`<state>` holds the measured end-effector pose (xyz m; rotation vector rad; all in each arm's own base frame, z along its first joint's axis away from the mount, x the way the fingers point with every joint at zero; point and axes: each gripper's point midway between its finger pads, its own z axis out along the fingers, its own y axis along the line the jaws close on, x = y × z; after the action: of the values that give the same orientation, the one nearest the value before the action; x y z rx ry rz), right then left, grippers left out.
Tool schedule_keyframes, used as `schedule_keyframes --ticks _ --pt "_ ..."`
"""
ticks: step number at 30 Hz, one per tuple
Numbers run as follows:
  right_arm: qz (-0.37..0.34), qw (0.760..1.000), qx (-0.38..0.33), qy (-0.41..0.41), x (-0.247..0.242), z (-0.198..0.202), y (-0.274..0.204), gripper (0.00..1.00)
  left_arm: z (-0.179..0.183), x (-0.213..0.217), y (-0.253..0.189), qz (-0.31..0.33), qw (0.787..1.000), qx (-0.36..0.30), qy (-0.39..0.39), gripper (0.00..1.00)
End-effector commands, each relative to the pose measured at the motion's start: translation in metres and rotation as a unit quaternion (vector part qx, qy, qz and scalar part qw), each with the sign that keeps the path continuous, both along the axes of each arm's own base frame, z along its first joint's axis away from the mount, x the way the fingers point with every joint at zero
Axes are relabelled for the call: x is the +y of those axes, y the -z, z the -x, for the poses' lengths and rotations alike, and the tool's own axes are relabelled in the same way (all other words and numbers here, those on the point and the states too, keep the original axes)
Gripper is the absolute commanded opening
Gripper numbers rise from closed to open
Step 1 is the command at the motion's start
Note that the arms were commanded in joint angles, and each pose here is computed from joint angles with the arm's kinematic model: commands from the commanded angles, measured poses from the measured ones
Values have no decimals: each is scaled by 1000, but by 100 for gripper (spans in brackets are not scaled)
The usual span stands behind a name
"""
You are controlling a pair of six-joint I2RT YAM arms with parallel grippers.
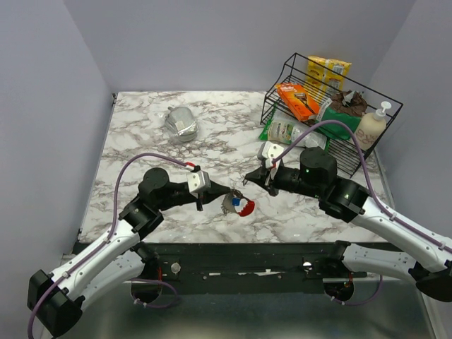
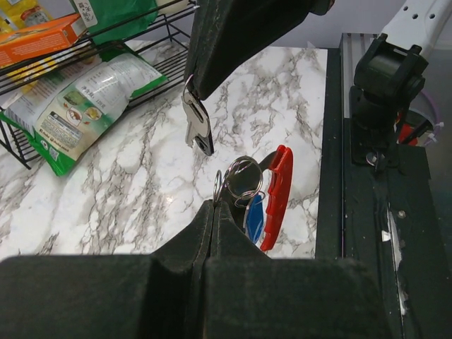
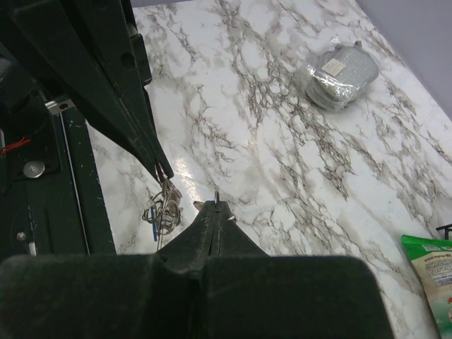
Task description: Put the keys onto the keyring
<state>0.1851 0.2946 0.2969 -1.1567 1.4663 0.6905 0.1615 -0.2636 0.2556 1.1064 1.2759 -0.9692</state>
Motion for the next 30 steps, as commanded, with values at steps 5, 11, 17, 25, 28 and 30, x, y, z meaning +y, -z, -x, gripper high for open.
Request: schedule_keyframes --ticks 5,11,17,25,28,30 --pt "-12 999 -5 -35 12 6 -1 0 2 -4 -5 7 1000 -10 13 0" --pt "7 999 -6 -53 15 8 9 0 2 -5 -4 1 1000 -9 16 0" --pt "17 997 2 -73 17 13 13 0 1 -4 -4 -2 1000 -11 12 0" --pt "9 999 -13 41 -5 -15 -6 0 -12 6 -5 -11 999 -20 -41 0" --pt "2 998 -10 69 -13 -19 -12 0 -21 12 -7 -11 997 -23 -74 0" --pt "-11 997 -2 71 -16 -15 -22 0 -26 15 -8 -9 995 -24 -92 0"
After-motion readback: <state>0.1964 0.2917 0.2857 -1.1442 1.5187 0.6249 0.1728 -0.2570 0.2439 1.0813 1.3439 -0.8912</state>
